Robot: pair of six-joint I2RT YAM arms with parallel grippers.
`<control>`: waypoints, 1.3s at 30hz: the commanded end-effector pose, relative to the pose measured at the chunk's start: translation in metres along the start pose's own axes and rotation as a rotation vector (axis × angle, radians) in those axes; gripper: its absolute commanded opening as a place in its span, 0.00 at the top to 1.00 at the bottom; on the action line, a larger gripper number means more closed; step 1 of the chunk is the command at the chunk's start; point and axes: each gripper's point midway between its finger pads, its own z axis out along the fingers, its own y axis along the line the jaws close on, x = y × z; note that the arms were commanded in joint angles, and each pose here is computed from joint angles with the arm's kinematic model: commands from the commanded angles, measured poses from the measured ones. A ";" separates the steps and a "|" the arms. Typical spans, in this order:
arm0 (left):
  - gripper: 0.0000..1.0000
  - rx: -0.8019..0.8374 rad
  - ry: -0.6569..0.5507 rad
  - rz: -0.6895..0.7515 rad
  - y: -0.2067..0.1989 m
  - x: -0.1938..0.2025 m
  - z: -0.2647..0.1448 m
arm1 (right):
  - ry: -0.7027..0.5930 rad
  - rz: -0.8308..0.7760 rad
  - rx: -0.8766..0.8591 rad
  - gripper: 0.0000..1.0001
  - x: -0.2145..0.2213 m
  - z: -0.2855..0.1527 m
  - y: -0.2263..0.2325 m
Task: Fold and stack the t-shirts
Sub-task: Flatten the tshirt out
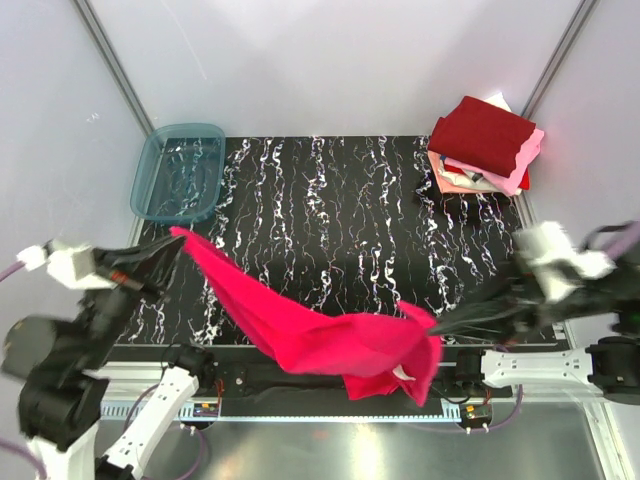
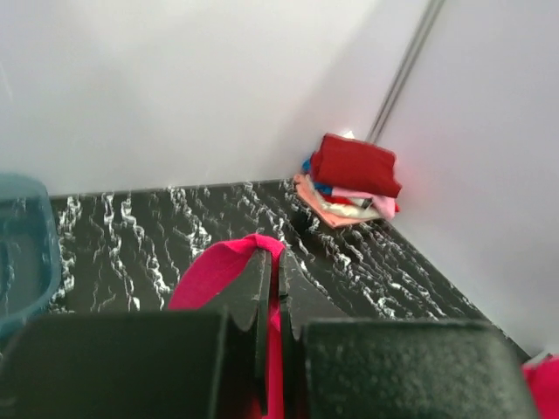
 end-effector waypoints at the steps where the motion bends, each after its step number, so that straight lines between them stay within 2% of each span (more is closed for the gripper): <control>1: 1.00 0.153 -0.247 0.099 -0.042 -0.075 -0.037 | -0.249 -0.115 -0.047 1.00 -0.064 -0.047 0.028; 2: 1.00 0.163 -0.291 0.113 -0.049 -0.092 -0.049 | -0.318 -0.148 -0.042 1.00 -0.080 -0.060 0.033; 5: 1.00 0.186 -0.335 0.140 -0.059 -0.115 -0.056 | -0.397 -0.226 0.049 1.00 -0.102 -0.086 0.027; 9: 1.00 0.156 -0.331 0.171 -0.054 -0.129 -0.032 | -0.312 -0.312 0.359 1.00 -0.104 -0.072 -0.038; 10: 1.00 0.128 -0.281 0.172 -0.046 -0.124 -0.007 | -0.280 -0.369 0.553 1.00 -0.108 -0.079 -0.073; 12: 1.00 0.052 -0.254 0.178 -0.030 -0.124 0.017 | -0.185 -0.447 0.753 1.00 -0.099 -0.072 -0.115; 13: 1.00 0.017 -0.204 0.180 -0.018 -0.115 0.046 | -0.155 -0.552 0.931 1.00 -0.110 -0.079 -0.142; 14: 1.00 -0.058 -0.189 0.181 -0.001 -0.111 0.062 | -0.087 -0.610 0.969 1.00 -0.097 -0.064 -0.157; 15: 1.00 -0.112 -0.165 0.182 0.012 -0.106 0.076 | -0.075 -0.668 1.011 1.00 -0.098 -0.058 -0.166; 16: 1.00 -0.185 -0.091 0.187 0.034 -0.087 0.109 | -0.135 -0.770 1.079 1.00 -0.120 -0.062 -0.170; 17: 1.00 -0.286 -0.080 0.191 0.054 -0.087 0.121 | -0.116 -0.803 1.085 1.00 -0.115 -0.055 -0.178; 18: 1.00 -0.359 -0.019 0.184 0.072 -0.073 0.133 | -0.098 -0.805 1.093 1.00 -0.112 -0.044 -0.193; 19: 1.00 -0.426 0.095 0.177 0.098 -0.042 0.165 | -0.093 -0.818 1.053 1.00 -0.109 -0.034 -0.208; 20: 1.00 -0.451 0.115 0.157 0.106 -0.044 0.176 | -0.042 -0.790 1.161 1.00 -0.108 -0.066 -0.246; 21: 1.00 -0.493 0.198 0.102 0.123 -0.021 0.185 | -0.002 -0.737 1.167 1.00 -0.095 -0.072 -0.276; 22: 0.94 -0.560 0.294 0.071 0.162 0.011 0.206 | 0.072 -0.592 1.122 1.00 -0.055 -0.055 -0.332; 23: 0.82 -0.547 0.346 0.034 0.173 0.027 0.218 | 0.111 -0.504 1.264 1.00 -0.044 -0.095 -0.380; 24: 0.59 -0.610 0.464 -0.035 0.210 0.072 0.232 | 0.212 -0.326 1.388 1.00 0.015 -0.108 -0.453; 25: 0.28 -0.618 0.520 -0.073 0.224 0.094 0.237 | 0.297 -0.217 1.420 0.47 0.055 -0.118 -0.483; 26: 0.14 -0.607 0.596 -0.137 0.227 0.116 0.237 | 0.292 -0.155 1.481 0.01 0.050 -0.139 -0.505; 27: 0.03 -0.637 0.651 -0.159 0.239 0.138 0.239 | 0.364 0.023 1.512 0.00 0.109 -0.140 -0.545; 29: 0.01 -0.661 0.701 -0.185 0.242 0.164 0.225 | 0.359 0.123 1.554 0.00 0.113 -0.153 -0.558; 30: 0.01 -0.638 0.612 -0.180 0.234 0.145 0.226 | 0.350 0.223 1.592 0.00 0.133 -0.160 -0.570; 31: 0.01 -0.639 0.636 -0.198 0.234 0.165 0.215 | 0.339 0.255 1.572 0.00 0.131 -0.157 -0.567; 33: 0.01 -0.597 0.577 -0.204 0.220 0.150 0.210 | 0.282 0.269 1.545 0.00 0.122 -0.150 -0.561; 35: 0.01 -0.592 0.589 -0.212 0.212 0.152 0.200 | 0.293 0.288 1.546 0.00 0.133 -0.151 -0.555; 36: 0.01 -0.580 0.572 -0.203 0.204 0.144 0.194 | 0.252 0.298 1.565 0.00 0.121 -0.153 -0.542; 38: 0.01 -0.582 0.593 -0.201 0.201 0.154 0.182 | 0.293 0.359 1.573 0.00 0.144 -0.156 -0.527; 39: 0.01 -0.572 0.577 -0.190 0.195 0.148 0.174 | 0.256 0.383 1.581 0.01 0.137 -0.156 -0.512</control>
